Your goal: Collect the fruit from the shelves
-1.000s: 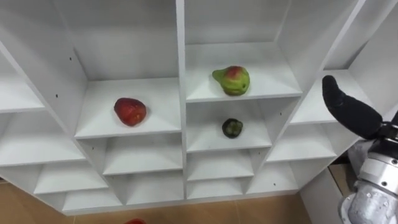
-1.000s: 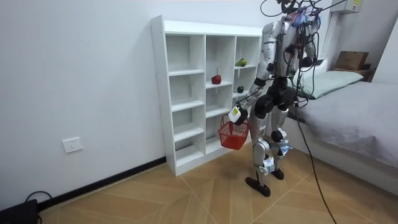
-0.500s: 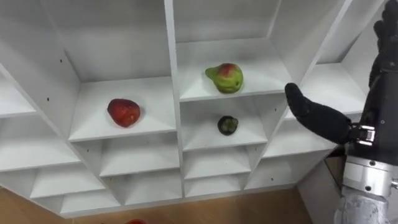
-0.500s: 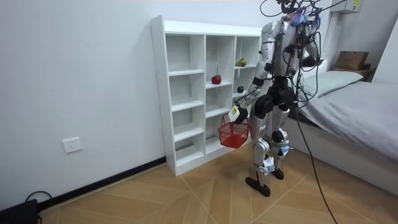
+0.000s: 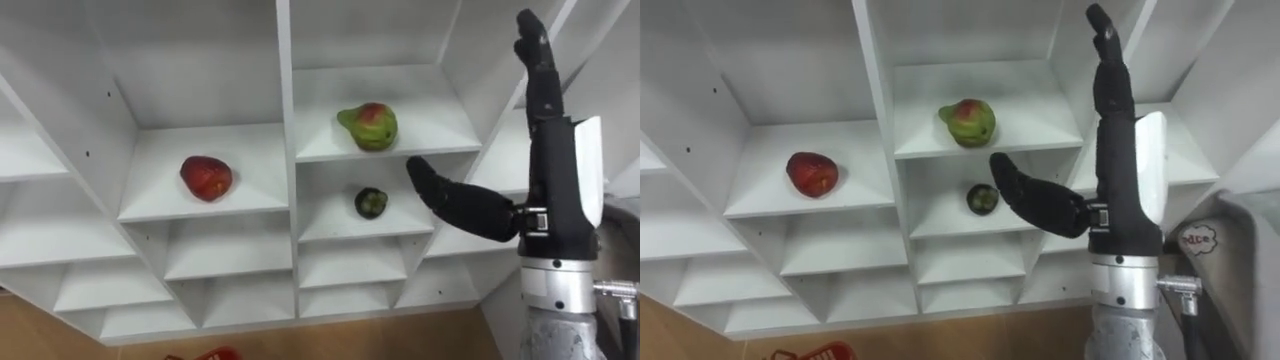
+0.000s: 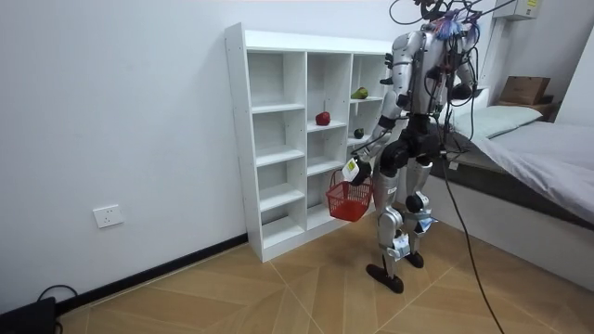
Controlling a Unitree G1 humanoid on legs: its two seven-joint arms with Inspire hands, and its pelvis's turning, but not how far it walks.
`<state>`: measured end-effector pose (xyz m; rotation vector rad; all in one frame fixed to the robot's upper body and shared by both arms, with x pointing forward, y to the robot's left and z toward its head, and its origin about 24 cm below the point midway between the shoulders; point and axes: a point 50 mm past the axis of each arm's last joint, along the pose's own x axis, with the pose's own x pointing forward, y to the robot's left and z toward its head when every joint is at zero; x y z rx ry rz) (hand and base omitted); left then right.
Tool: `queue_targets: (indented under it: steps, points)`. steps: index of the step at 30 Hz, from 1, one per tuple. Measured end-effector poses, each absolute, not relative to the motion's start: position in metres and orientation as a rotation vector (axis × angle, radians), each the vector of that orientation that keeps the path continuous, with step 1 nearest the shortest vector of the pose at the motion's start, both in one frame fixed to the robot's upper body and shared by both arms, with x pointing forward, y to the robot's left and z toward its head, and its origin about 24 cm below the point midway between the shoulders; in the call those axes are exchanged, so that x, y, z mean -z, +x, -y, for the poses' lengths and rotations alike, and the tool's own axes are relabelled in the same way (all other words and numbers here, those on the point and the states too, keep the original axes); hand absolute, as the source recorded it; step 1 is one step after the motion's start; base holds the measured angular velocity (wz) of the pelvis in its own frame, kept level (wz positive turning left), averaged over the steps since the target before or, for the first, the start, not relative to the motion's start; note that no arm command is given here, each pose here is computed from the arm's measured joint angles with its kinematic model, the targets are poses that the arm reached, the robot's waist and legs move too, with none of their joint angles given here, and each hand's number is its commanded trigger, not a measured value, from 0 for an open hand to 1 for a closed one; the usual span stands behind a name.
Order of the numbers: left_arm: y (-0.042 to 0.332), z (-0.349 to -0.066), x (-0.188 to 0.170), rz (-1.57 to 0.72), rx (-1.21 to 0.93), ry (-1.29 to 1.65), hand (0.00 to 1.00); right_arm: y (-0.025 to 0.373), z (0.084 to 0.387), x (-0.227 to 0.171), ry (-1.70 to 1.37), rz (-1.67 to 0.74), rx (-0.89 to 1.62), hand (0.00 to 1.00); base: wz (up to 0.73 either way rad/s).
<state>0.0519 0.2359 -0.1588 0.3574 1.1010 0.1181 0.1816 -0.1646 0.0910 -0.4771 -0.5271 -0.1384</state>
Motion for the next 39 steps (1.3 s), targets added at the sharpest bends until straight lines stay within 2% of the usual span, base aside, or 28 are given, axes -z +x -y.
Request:
queue_targets:
  steps: [9,15,39]
  points:
    - [0.067,-0.23,0.158,-1.076,-0.045,0.338,1.0,0.182,0.15,-0.089,-0.459,0.518,0.039,0.0,0.0]
    - [0.065,-0.229,0.159,-1.086,-0.031,0.327,1.0,0.189,0.148,-0.073,-0.476,0.442,0.02,0.0,0.0]
    - [0.065,-0.234,0.157,-1.078,-0.053,0.361,1.0,0.216,0.15,-0.089,-0.336,0.438,-0.082,0.0,0.04]
